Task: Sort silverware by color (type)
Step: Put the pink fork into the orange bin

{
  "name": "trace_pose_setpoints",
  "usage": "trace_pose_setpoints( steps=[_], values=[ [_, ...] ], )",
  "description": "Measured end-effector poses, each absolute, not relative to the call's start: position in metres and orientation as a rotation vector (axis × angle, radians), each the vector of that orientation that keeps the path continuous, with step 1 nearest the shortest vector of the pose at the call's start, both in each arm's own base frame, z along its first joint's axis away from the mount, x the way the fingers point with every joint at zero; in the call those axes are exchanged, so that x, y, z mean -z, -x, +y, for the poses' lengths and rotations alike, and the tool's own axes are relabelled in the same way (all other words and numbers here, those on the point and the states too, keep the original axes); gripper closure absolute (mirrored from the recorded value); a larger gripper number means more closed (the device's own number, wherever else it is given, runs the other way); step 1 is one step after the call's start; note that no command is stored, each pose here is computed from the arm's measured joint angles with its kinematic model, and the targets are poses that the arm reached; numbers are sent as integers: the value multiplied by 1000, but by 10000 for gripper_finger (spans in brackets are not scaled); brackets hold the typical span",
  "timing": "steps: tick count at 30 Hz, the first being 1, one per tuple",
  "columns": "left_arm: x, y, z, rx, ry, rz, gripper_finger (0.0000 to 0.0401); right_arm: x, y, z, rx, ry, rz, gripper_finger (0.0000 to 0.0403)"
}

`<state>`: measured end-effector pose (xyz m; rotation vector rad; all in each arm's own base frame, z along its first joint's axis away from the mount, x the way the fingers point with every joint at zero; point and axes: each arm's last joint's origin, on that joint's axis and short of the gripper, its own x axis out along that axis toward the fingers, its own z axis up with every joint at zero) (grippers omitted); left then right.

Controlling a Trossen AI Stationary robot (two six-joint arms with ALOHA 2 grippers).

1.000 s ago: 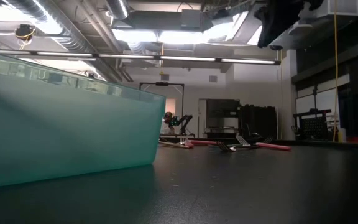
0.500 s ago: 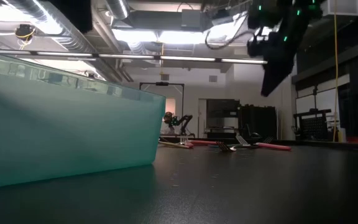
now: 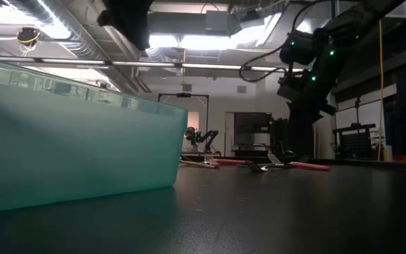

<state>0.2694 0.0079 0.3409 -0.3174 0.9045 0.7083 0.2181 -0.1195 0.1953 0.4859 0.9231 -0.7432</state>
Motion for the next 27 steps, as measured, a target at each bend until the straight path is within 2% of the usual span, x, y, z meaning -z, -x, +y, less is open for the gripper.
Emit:
trace_pose_setpoints(
  steps=[14,27],
  values=[
    [-343,-273,14,-693,327,873,309,-151,-235,-128,765,-520,1056,320],
    [-342,-273,14,-694,327,874,309,-136,-238,-130,765,-528,1111,320]
  ],
)
